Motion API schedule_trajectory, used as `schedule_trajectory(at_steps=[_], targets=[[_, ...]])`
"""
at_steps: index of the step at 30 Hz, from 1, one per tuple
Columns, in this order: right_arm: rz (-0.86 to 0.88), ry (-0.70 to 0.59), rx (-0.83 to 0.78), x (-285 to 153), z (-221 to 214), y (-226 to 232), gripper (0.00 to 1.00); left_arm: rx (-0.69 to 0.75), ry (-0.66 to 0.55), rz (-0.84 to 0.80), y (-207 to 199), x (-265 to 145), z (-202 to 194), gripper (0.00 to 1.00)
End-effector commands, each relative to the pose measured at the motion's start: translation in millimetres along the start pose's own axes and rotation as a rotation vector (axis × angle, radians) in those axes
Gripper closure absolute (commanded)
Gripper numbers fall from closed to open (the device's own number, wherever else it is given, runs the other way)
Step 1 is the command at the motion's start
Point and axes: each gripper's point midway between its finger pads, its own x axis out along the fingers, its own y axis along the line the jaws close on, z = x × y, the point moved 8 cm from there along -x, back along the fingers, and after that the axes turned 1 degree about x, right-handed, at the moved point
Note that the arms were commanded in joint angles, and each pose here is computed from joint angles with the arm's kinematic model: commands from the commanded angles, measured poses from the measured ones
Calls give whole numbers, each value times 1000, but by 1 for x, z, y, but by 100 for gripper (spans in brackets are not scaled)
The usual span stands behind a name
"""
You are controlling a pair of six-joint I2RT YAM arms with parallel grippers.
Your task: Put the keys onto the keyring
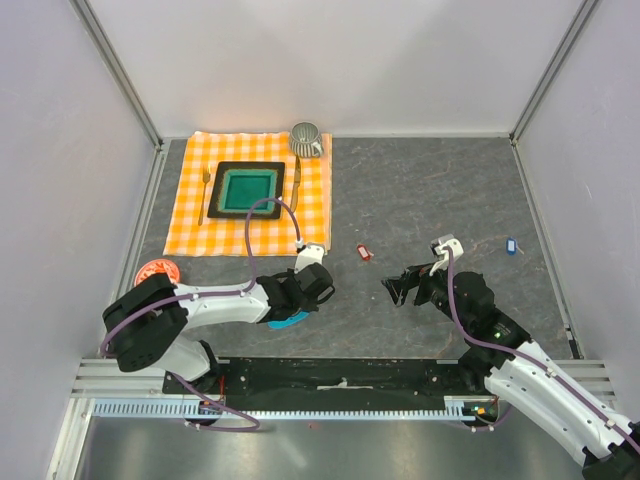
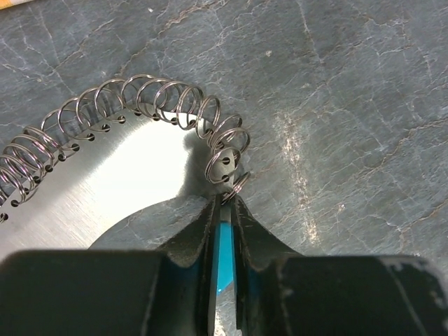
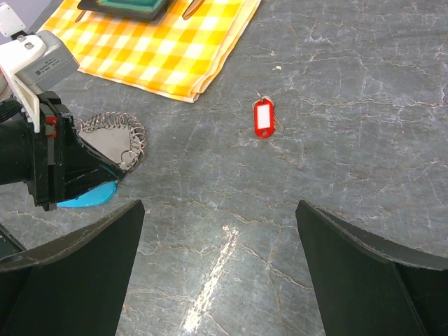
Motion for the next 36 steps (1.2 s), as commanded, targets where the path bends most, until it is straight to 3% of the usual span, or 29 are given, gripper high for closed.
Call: schedule_trajectory(at_steps=[1,5,10,17,25,36], targets=[[8,-46,-8,0,14,4,2,8,-35,10,-2,0,10,86],[11,-48,-6,-1,14,4,2,35,-24,0,-3,-3,12,98],[13,-54,-8,-2,15,5,2,111,14,35,1,-15,20,98],[7,-42,-10,-3,15,5,2,291,212,144,3,-19,22,98],[-16,-18,-16,-3,14,3,2,398,359,161,-10,-12,28,98],[-15,-7,-19,-2,13,3,2,525,418,93,-34,1,52,98]])
